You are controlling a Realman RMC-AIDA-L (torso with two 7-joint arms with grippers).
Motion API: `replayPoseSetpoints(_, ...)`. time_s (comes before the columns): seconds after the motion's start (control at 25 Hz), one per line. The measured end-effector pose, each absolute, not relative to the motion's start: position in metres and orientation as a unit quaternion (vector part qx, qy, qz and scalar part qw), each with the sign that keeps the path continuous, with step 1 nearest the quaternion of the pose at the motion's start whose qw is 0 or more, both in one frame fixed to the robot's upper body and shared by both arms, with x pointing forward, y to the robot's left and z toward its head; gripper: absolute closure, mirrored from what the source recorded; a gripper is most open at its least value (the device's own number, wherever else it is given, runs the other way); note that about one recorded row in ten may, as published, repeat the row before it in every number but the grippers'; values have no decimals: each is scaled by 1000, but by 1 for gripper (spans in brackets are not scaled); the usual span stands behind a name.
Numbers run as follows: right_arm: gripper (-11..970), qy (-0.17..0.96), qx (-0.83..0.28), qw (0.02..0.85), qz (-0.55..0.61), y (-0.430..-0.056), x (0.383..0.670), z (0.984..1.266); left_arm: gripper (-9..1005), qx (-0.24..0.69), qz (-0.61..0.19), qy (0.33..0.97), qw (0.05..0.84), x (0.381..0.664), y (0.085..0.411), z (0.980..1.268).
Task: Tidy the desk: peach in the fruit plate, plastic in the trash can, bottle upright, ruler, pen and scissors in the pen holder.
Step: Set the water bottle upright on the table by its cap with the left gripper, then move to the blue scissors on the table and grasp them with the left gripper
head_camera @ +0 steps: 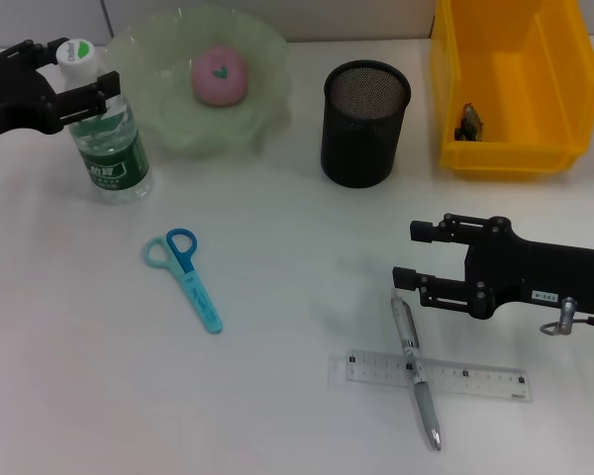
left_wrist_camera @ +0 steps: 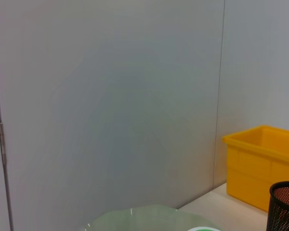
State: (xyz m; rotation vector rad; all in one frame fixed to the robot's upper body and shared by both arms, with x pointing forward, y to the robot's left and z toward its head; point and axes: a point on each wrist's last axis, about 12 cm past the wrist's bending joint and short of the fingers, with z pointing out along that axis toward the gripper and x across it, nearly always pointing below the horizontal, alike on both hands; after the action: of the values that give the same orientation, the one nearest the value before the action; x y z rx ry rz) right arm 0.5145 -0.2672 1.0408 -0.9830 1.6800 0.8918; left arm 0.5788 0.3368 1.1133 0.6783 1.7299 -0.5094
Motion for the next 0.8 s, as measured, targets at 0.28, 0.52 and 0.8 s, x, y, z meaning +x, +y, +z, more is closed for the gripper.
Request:
replayPoseSetpoints(0.28,295,689,-401,481,365,-267,515,1041,191,279,-218,737,576,579,339,1114)
replayPoseSetpoints(0.52,295,689,-400,481,365,-268,514,1041,192,247,-267,702,612,574,338,1127)
replayPoseSetpoints(0.8,294,689,-400,481,365,-268,514,1041,192,257,-344,650,627,561,332,1143)
